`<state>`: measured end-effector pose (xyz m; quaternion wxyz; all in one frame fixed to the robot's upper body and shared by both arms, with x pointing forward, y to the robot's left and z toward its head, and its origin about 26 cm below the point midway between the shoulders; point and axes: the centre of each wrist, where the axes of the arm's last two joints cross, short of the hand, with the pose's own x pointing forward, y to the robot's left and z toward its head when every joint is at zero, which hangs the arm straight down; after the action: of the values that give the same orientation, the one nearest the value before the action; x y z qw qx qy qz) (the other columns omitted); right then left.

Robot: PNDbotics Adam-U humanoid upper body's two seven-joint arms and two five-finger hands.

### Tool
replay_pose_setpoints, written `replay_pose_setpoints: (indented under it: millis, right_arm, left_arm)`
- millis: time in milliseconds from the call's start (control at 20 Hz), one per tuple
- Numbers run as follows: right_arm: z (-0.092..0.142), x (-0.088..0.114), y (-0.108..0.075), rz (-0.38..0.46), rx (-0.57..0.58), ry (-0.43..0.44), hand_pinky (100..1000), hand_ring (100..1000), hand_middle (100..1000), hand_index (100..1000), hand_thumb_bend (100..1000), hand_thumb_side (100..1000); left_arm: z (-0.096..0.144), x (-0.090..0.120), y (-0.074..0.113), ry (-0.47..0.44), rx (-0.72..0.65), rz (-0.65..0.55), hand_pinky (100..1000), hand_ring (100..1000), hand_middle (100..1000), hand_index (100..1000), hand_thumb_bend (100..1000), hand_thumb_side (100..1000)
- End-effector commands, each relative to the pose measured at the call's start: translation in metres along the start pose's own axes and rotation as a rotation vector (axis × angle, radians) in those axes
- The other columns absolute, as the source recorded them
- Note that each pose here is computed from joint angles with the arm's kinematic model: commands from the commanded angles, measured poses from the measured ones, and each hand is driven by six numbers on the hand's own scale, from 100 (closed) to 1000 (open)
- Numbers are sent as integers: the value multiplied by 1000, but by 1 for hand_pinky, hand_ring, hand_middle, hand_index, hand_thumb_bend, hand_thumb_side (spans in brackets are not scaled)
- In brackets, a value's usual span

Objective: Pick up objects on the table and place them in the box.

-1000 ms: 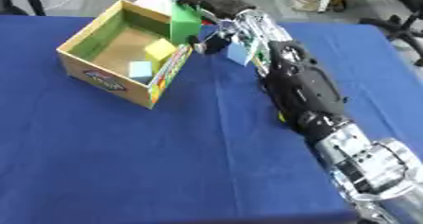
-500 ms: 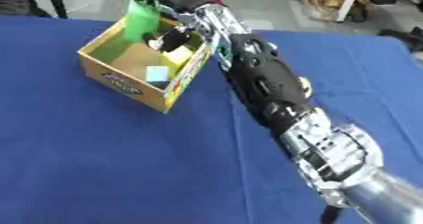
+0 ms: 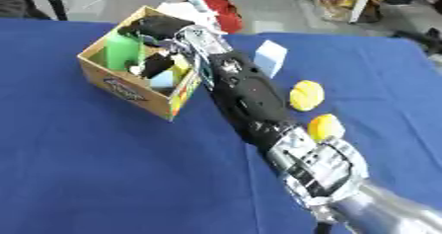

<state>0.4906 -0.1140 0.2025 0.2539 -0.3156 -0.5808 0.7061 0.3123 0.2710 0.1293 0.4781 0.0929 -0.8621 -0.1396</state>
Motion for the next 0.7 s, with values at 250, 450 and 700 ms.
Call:
replay_pose_setpoints:
  millis: [250, 450, 700]
  right_arm:
    - [12, -13, -23, 14, -23, 3, 903, 966, 1000, 1000, 129, 627]
    - [34, -37, -36, -17, -74, 60, 898, 961, 1000, 1000, 114, 608]
    - [72, -82, -32, -81, -54, 191, 898, 962, 1000, 1000, 105, 615]
  left_arm:
    - [0, 4, 3, -13, 6, -8, 683, 586, 584, 782, 100, 690]
    - [5, 0, 5, 5, 16, -17, 683, 586, 584, 782, 100, 692]
    - [10, -3, 9, 24, 32, -31, 683, 586, 583, 782, 100, 694]
